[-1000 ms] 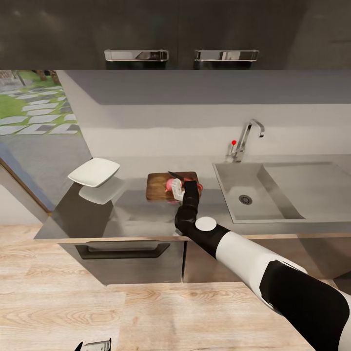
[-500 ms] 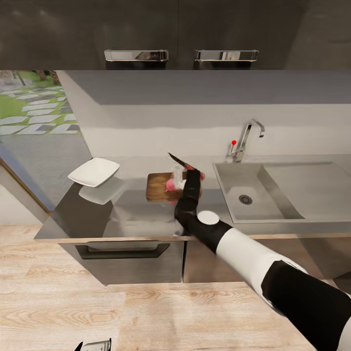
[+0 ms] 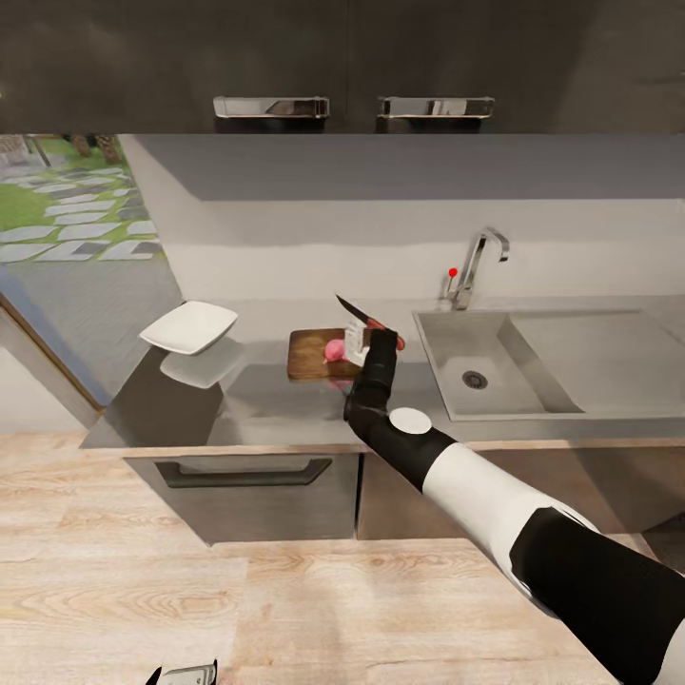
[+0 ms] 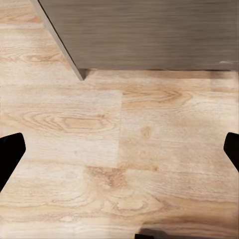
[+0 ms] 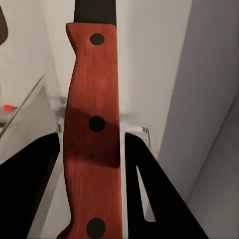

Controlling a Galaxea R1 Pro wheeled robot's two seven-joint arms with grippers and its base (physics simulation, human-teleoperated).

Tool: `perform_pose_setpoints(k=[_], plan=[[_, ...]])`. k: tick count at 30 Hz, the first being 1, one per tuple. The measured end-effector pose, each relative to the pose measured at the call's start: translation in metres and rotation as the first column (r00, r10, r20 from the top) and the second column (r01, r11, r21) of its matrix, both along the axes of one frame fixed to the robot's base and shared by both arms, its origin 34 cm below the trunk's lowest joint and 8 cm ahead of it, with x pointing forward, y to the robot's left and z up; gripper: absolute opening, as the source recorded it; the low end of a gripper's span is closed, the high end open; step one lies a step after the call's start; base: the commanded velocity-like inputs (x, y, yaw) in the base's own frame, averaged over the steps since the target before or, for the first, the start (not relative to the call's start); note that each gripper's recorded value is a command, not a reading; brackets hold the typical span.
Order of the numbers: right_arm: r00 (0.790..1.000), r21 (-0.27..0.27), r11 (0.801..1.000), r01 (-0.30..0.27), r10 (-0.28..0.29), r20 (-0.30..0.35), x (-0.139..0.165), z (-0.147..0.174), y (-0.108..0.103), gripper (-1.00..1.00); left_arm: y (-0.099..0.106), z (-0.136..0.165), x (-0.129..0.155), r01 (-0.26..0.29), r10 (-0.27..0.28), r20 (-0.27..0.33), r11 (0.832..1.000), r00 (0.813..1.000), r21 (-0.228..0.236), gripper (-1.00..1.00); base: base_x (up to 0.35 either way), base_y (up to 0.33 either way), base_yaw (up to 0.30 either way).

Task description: In the kitchen, take the Vidalia onion out of the sink, dice it on the chopping board with the paring knife, put the diced onion into the bowl on the countertop, then place both the paring knife and the chopping board into the sink.

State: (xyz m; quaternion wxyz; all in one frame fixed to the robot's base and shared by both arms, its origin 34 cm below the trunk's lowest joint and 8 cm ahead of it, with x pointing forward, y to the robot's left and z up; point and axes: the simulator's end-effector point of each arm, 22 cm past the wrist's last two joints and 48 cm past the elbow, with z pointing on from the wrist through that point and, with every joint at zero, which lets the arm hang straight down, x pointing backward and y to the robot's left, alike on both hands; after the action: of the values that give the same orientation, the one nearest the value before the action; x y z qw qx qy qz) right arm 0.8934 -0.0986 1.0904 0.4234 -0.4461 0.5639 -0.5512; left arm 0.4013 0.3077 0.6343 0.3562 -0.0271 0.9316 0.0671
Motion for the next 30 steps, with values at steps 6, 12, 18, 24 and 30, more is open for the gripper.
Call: perform_pose_setpoints(k=[6,12,18,24,30], plan=[[1.0,-0.022,1.0,0.014,-0.014,-0.025,0.0,-0.012,-0.008,-1.0,0.0,0.0,0.0,-0.001,0.001,0.001,1.0,1.0,0.001,1.0,0.077,0.083,0.0],[0.998,-0.039,0.999,0.027,-0.029,-0.05,0.0,-0.024,-0.016,-1.0,0.0,0.0,0.0,-0.002,0.002,0.001,1.0,1.0,0.001,1.0,0.224,0.212,0.0],[0.998,-0.041,0.999,0.029,-0.031,-0.053,0.0,-0.026,-0.017,-1.0,0.0,0.0,0.0,-0.001,0.001,0.0,1.0,1.0,0.001,1.0,0.119,0.1,0.0],[0.997,-0.053,0.998,0.03,-0.034,-0.073,0.0,-0.036,-0.022,-1.0,0.0,0.0,0.0,-0.001,0.001,0.0,1.0,1.0,0.001,1.0,0.012,0.01,0.0],[0.995,-0.067,0.998,0.01,-0.017,-0.101,0.001,-0.052,-0.026,-1.0,0.0,0.0,0.0,-0.001,0.001,0.0,1.0,1.0,0.001,1.0,0.0,0.0,0.0]])
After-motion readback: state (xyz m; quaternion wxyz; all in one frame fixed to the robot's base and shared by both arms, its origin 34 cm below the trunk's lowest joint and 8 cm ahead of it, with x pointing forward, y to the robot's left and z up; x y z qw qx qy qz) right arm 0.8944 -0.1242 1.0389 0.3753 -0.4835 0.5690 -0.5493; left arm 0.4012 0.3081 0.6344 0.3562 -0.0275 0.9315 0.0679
